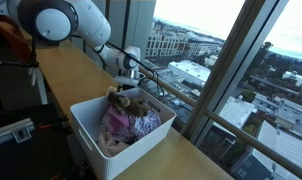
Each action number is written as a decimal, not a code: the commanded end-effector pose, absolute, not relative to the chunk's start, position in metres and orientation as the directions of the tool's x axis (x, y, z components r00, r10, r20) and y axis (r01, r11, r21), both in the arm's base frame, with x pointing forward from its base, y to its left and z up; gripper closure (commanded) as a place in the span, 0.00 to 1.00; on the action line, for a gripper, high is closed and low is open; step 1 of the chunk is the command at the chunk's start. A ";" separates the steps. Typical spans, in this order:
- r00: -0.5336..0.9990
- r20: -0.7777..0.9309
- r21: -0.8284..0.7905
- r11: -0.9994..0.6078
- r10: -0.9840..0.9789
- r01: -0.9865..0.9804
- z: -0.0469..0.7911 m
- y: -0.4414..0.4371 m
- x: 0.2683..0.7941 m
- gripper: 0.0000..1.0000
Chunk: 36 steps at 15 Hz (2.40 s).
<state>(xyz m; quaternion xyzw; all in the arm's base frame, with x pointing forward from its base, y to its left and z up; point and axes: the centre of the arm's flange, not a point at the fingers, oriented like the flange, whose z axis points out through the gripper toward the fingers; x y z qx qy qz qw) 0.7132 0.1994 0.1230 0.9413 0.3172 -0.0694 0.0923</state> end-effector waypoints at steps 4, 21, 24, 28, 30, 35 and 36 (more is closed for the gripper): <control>0.805 -0.199 0.013 -0.820 0.559 0.573 0.101 0.193 0.694 0.00; 0.744 -0.265 -0.139 -0.787 0.614 0.600 0.110 0.265 0.573 0.92; 0.768 -0.266 -0.140 -0.812 0.583 0.567 0.128 0.263 0.574 0.95; 0.832 -0.193 -0.126 -0.854 0.520 0.504 0.210 0.251 0.580 1.00; 0.866 -0.130 -0.099 -0.875 0.483 0.473 0.251 0.240 0.590 1.00; 0.939 0.047 -0.025 -0.939 0.342 0.343 0.367 0.176 0.617 1.00; 0.949 0.080 -0.015 -0.951 0.306 0.308 0.390 0.158 0.622 1.00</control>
